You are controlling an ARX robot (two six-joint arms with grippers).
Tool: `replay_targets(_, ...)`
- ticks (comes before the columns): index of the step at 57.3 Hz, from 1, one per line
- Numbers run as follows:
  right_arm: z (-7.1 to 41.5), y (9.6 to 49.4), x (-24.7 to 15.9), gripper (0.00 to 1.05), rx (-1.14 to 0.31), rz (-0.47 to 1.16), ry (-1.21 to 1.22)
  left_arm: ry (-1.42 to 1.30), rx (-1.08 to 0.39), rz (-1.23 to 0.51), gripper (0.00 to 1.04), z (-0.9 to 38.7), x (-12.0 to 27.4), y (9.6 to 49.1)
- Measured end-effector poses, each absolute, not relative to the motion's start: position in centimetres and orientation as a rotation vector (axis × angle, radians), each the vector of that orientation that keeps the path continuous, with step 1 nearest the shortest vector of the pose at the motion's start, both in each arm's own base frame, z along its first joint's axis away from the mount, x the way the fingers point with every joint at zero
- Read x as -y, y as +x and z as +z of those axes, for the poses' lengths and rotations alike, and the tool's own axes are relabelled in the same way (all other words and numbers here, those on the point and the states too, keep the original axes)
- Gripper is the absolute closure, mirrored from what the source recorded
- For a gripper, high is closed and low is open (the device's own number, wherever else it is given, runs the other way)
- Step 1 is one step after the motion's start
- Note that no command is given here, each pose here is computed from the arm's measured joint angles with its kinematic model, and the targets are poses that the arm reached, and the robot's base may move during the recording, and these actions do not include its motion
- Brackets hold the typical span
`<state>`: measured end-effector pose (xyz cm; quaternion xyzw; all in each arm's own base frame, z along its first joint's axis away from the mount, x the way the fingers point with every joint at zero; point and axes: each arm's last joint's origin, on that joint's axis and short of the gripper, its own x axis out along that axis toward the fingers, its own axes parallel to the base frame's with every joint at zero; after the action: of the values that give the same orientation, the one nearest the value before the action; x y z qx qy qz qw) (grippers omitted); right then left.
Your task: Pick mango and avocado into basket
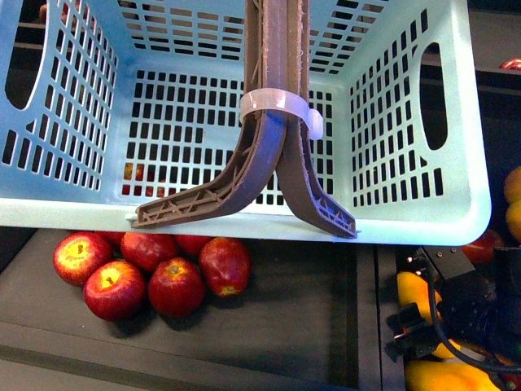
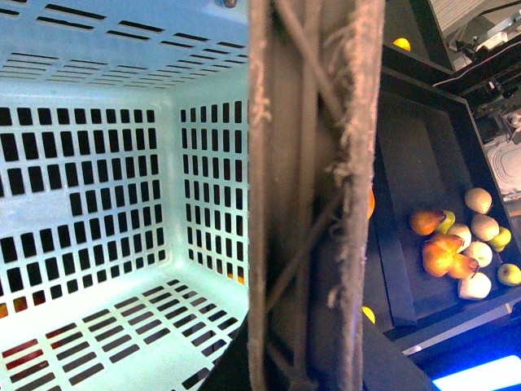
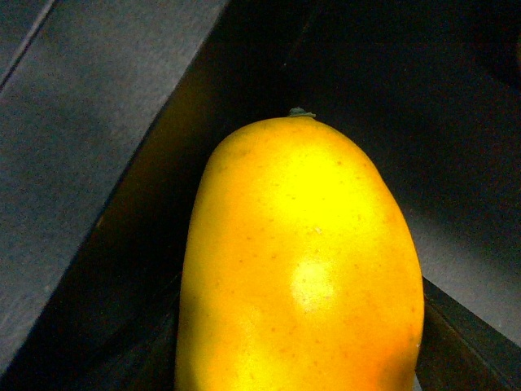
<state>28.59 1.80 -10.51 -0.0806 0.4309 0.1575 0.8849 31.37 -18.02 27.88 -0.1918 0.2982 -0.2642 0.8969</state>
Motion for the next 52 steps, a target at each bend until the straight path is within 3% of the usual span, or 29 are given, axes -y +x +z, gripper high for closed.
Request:
replay_targets(12,-8.9,28.9,-0.4,0.42,-0.870,0.270,-0.115,-0.397,-0.617,-0.546,0.99,27.9,18.0,31.4)
replay_targets(38,0.4,32.4,9.7,0.42,-0.665,0.026,0.078,-0.397,-0.618,-0.547,0.99,27.9,18.0,31.4)
replay_targets(52,8.2,32.6,10.8,0.42,-0.499,0.097,0.242,-0.397,-0.618,-0.547,0.99,27.9,18.0,31.4)
